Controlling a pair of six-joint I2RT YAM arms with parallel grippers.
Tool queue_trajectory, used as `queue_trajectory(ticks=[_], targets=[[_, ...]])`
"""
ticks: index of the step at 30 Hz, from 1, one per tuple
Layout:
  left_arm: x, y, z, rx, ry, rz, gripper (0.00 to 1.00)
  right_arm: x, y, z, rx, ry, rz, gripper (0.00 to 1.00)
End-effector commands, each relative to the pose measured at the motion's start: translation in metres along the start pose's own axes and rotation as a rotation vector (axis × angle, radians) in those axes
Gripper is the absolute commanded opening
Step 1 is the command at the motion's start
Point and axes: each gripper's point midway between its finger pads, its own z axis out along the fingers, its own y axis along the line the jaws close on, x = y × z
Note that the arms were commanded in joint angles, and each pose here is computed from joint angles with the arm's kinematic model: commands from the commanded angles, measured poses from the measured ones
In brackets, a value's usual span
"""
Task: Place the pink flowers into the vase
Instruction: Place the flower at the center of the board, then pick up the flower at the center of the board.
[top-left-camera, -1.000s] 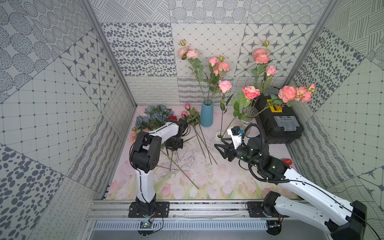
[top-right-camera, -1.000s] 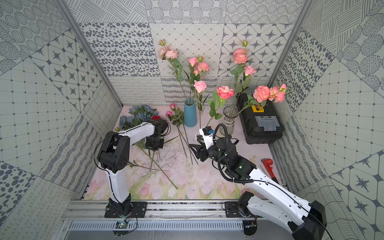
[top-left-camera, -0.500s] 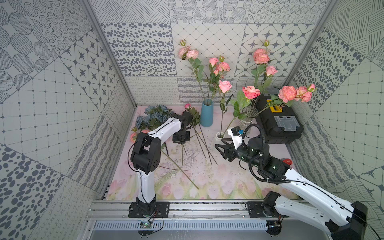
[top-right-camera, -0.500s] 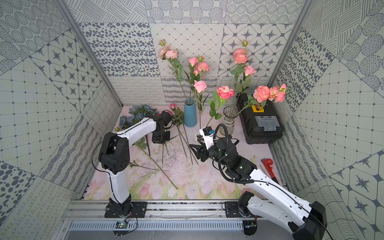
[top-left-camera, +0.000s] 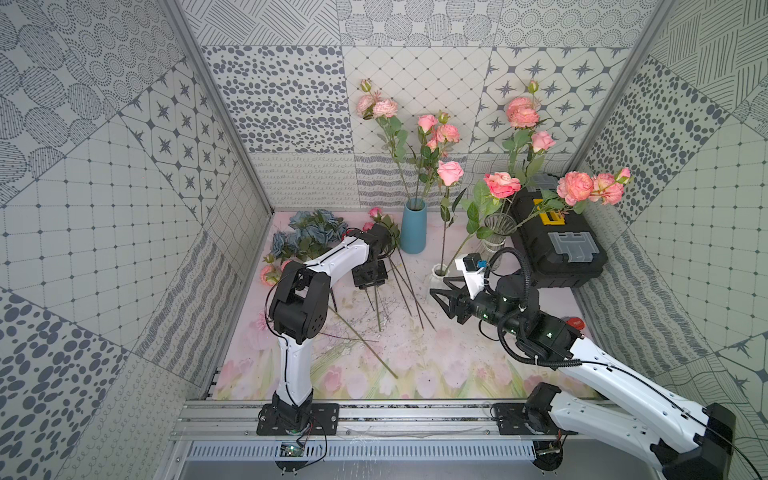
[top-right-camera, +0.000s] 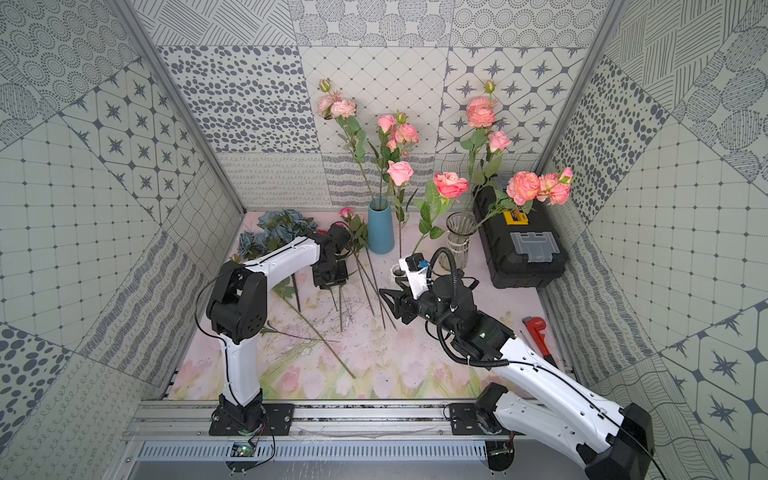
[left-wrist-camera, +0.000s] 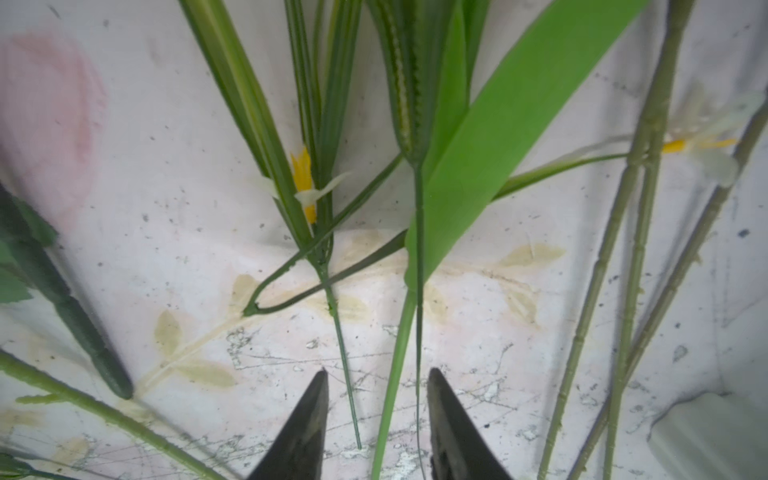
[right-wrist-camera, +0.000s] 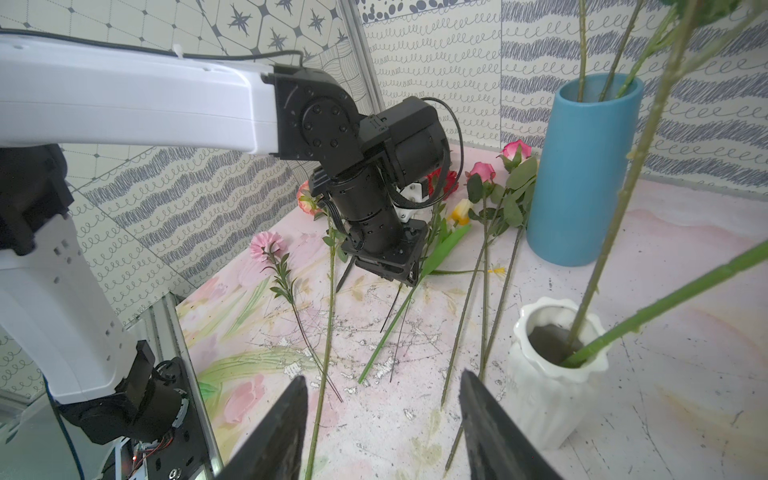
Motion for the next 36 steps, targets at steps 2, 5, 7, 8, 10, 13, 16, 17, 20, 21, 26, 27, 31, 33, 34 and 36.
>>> queue_trajectory(ticks=[2,5,7,8,10,13,16,17,20,21,26,27,31,33,34,36], targets=[[-0.004,0.029,-0.034,-0.120,-0.087,-0.054,0.48,-0.021,0.004,-0.005,0.000,-0.067,0.002,0.59],[0.001,0.048,-0.047,-0.154,-0.109,-0.082,0.48,-0.020,0.004,-0.003,-0.006,-0.063,0.005,0.58],[0.004,0.065,-0.053,-0.150,-0.129,-0.138,0.48,-0.020,0.005,-0.003,-0.010,-0.061,0.005,0.58],[0.006,0.074,-0.055,-0.140,-0.131,-0.176,0.47,-0.019,0.005,-0.002,-0.010,-0.059,0.006,0.59],[0.010,0.098,-0.053,-0.109,-0.126,-0.280,0.44,-0.018,0.005,0.000,-0.013,-0.053,0.007,0.58],[0.016,0.133,-0.051,-0.095,-0.134,-0.414,0.42,-0.016,0.003,0.003,-0.005,-0.037,0.004,0.59],[0.022,0.157,-0.050,-0.111,-0.154,-0.493,0.41,-0.016,0.002,0.005,0.004,-0.032,-0.002,0.59],[0.023,0.162,-0.049,-0.114,-0.159,-0.508,0.41,-0.016,0.002,0.005,0.002,-0.033,-0.005,0.59],[0.022,0.170,-0.044,-0.105,-0.172,-0.546,0.39,-0.017,0.003,0.005,0.001,-0.035,-0.006,0.58],[0.021,0.171,-0.042,-0.103,-0.176,-0.551,0.38,-0.017,0.003,0.005,-0.001,-0.034,-0.006,0.59],[0.020,0.177,-0.033,-0.129,-0.187,-0.567,0.36,-0.019,0.005,0.002,-0.006,-0.037,-0.005,0.59],[0.019,0.178,-0.030,-0.129,-0.192,-0.573,0.36,-0.020,0.005,0.001,-0.008,-0.039,-0.006,0.59],[0.018,0.176,-0.020,-0.115,-0.188,-0.587,0.36,-0.022,0.006,-0.001,-0.011,-0.042,-0.011,0.58],[0.016,0.174,-0.015,-0.101,-0.192,-0.595,0.35,-0.022,0.007,-0.001,-0.017,-0.042,-0.013,0.59],[0.013,0.172,-0.013,-0.085,-0.201,-0.596,0.35,-0.022,0.008,-0.001,-0.018,-0.041,-0.015,0.59],[0.010,0.168,-0.009,-0.059,-0.213,-0.602,0.34,-0.023,0.009,-0.001,-0.023,-0.040,-0.017,0.59]])
